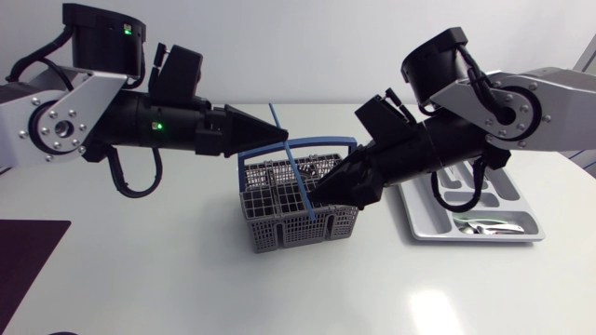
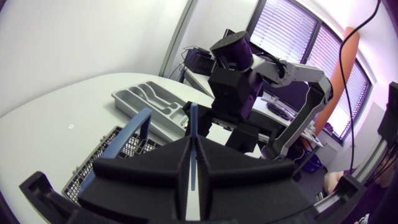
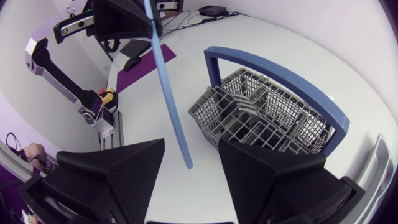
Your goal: Unload the cutlery basket into the drawer organizer.
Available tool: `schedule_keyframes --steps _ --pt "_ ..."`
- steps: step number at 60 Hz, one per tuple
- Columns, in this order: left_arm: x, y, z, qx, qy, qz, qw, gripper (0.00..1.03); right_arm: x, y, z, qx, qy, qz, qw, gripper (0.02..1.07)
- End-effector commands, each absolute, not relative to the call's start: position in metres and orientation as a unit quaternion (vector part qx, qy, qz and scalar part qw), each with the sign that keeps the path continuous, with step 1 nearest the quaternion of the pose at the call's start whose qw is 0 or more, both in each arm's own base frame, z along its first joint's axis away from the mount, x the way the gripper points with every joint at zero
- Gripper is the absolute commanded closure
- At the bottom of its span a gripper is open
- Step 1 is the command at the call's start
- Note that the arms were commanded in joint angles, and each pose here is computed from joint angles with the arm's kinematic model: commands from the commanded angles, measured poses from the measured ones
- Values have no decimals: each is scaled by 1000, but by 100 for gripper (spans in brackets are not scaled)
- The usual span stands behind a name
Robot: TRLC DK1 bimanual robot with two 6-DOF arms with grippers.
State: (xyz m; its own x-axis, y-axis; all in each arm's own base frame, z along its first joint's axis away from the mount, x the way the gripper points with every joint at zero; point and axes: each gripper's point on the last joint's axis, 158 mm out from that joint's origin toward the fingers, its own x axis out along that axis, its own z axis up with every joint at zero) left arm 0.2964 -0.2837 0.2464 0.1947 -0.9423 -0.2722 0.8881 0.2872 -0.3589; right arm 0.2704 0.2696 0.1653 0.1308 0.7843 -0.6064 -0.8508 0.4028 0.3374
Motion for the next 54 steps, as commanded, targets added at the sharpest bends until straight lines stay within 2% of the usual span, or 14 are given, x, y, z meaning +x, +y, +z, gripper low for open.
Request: schedule_keyframes --steps 1,4,10,25,43,54 --pt "297 -290 258 -75 224 -602 762 100 274 276 171 -43 362 549 752 44" --pt "298 -291 257 -78 229 -602 760 100 273 279 172 -45 359 552 752 48" --pt "298 -291 256 -83 237 -602 758 100 271 281 173 -51 354 555 751 49" --pt "298 -291 256 -89 248 -605 751 100 268 289 179 -60 339 566 749 67" --pt "300 -289 255 -93 254 -601 753 100 264 295 178 -71 336 569 748 98" --pt "302 -287 254 -97 258 -598 753 100 257 297 176 -79 337 571 744 101"
